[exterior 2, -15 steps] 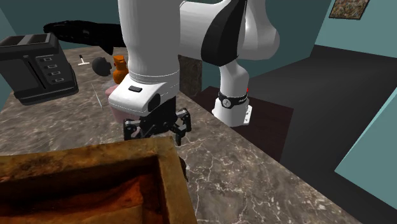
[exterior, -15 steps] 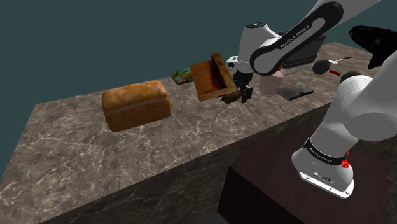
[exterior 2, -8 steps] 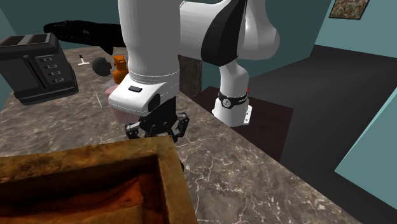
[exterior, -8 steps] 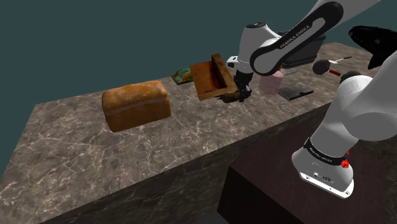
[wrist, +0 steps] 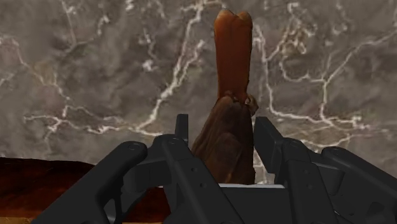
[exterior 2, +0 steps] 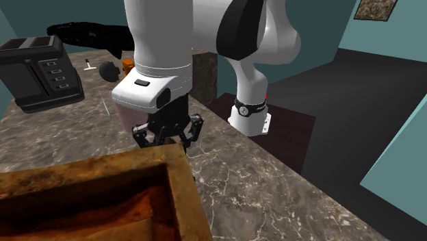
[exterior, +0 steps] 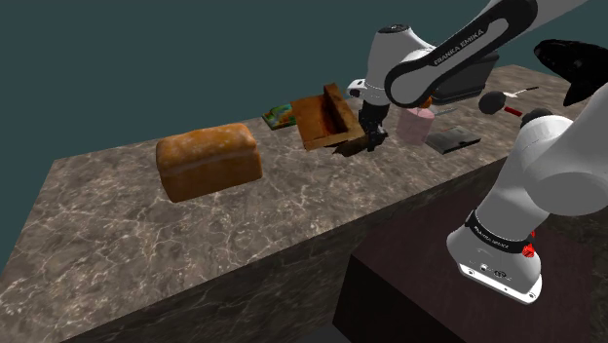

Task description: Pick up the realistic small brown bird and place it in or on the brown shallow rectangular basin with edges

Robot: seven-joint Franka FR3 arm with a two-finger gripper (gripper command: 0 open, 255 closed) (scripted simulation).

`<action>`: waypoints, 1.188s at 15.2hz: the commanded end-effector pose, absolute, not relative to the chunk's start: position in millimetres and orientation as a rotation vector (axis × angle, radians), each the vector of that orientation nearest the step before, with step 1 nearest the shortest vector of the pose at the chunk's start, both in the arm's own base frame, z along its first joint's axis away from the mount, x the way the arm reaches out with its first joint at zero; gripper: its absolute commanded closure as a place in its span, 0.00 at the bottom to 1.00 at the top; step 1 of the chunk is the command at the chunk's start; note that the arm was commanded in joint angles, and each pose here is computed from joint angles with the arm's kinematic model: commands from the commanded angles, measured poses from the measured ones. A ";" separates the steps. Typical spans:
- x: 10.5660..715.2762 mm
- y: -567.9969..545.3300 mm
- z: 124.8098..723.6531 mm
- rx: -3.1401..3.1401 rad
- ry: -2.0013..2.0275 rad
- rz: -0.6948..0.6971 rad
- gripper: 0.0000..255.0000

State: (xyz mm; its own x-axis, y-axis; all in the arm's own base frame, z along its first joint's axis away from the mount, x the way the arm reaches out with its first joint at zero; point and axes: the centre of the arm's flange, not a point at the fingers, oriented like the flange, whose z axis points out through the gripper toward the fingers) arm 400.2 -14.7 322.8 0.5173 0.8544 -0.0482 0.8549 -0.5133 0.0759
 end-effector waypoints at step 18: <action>399.7 -15.3 424.2 2.657 1.501 -0.007 1.00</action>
